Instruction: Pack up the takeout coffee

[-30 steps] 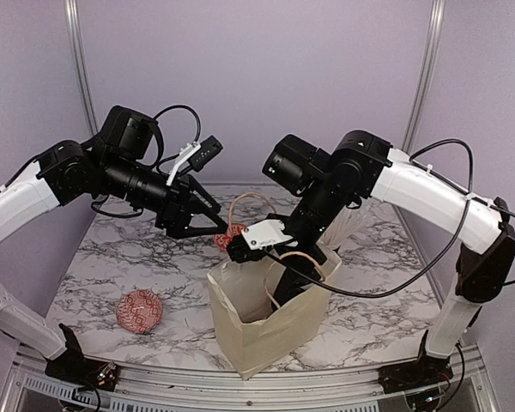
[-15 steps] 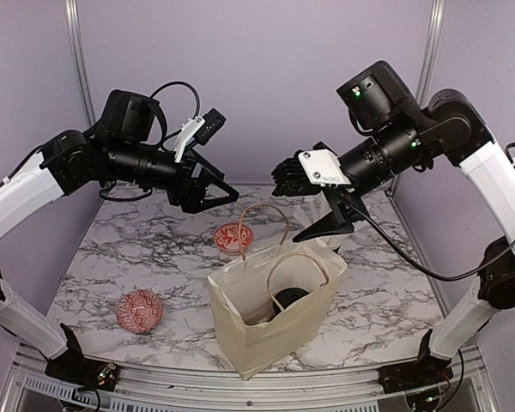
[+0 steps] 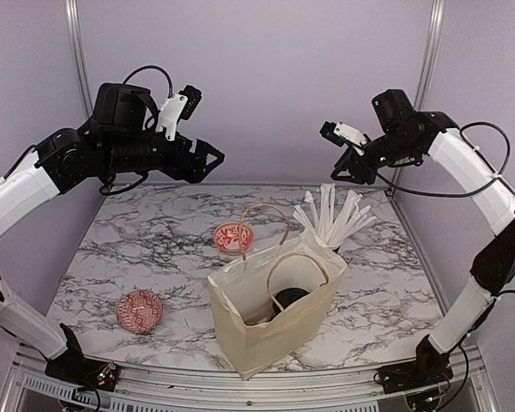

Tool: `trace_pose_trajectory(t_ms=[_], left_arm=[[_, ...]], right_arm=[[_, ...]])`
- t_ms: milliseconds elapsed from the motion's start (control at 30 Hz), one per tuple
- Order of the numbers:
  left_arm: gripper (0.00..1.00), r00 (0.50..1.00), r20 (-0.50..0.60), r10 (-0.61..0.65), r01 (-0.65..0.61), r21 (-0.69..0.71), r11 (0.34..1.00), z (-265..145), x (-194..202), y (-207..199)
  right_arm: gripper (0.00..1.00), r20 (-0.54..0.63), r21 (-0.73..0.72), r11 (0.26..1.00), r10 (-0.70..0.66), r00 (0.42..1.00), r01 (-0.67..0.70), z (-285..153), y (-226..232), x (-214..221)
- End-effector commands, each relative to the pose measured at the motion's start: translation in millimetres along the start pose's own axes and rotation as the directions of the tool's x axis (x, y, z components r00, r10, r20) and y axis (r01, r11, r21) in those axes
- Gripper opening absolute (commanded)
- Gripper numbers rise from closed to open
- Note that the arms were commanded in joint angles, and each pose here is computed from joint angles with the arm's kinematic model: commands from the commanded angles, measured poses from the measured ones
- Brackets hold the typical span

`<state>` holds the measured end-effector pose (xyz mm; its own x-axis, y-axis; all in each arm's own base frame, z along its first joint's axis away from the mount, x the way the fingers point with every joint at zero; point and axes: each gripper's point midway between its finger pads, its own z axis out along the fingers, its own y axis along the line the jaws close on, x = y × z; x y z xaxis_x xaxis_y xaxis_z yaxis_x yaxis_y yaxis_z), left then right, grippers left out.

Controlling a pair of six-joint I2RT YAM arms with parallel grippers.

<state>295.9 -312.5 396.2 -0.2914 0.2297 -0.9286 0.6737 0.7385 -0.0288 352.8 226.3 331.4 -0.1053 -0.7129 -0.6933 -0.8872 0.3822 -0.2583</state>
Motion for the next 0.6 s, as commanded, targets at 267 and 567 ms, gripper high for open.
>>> trace_pose_trajectory(t_ms=[267, 567], left_arm=[[0.93, 0.999, 0.043, -0.032, 0.041, -0.217, 0.975, -10.4, -0.6, 43.8], [0.93, 0.999, 0.026, -0.034, 0.039, -0.211, 0.977, -4.5, 4.9, 43.7]], right_arm=[[0.31, 0.04, -0.045, 0.943, 0.331, 0.943, -0.33, 47.5, -28.0, 46.0], [0.3, 0.079, -0.06, 0.949, 0.315, 0.946, -0.311, 46.6, -31.4, 34.9]])
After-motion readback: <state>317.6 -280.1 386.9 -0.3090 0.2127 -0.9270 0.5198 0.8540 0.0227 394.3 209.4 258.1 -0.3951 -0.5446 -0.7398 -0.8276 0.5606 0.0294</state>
